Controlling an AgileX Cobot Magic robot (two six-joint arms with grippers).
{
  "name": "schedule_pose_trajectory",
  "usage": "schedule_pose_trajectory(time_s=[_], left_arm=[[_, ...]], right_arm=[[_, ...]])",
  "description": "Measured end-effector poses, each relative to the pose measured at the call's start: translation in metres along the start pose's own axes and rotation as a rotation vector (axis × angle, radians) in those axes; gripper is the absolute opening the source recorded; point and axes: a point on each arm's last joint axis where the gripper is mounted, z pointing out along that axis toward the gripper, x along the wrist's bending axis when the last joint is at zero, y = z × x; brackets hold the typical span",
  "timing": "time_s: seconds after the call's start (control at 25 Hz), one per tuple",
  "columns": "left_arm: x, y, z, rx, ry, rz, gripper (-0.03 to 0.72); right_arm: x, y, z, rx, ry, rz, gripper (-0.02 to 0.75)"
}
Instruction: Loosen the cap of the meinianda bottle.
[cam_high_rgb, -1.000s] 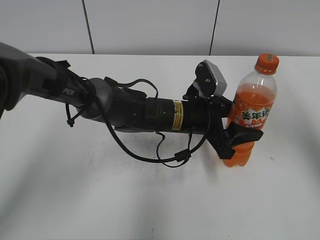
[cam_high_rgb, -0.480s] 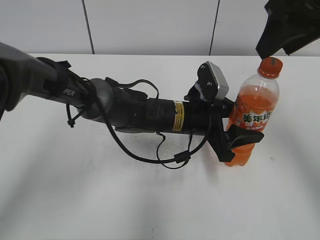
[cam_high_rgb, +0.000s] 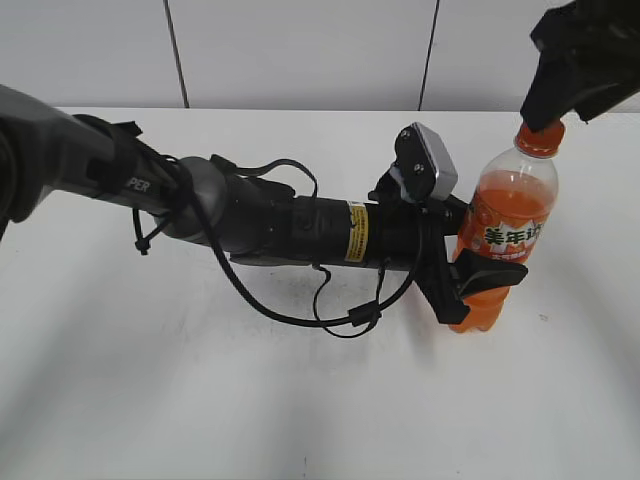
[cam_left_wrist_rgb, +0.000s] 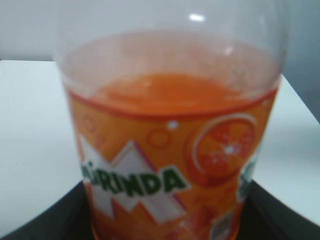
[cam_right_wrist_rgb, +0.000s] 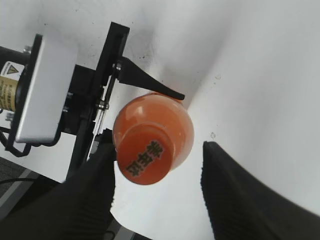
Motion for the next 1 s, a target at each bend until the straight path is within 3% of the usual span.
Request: schedule_pose_trajectory(time_s=[0.32,0.56,0.8,0.92,1.0], left_arm=[[0.000,0.000,0.000,0.000,0.001,-0.001,0.429],[0.000,0.000,0.000,0.000,0.001,0.000,0.429],[0.000,0.000,0.000,0.001,0.004,-0.001,0.429],[0.000,0.000,0.000,0.002,0.005,-0.002,0.429],[0.000,0.000,0.000,0.002,0.005,-0.002,0.429]], right_arm=[[0.002,-0.002,0.005,0.015,0.029,0.009,0.410],[0.003,-0.001,0.009,0.025,0.042,0.003,0.302],[0.002,0.001,0.016,0.039,0.051,-0.003,0.283],[0.002,0.001,0.016,0.037,0.052,-0.061,0.274],[0.002,0.001,0.016,0.033,0.055,-0.206,0.274]])
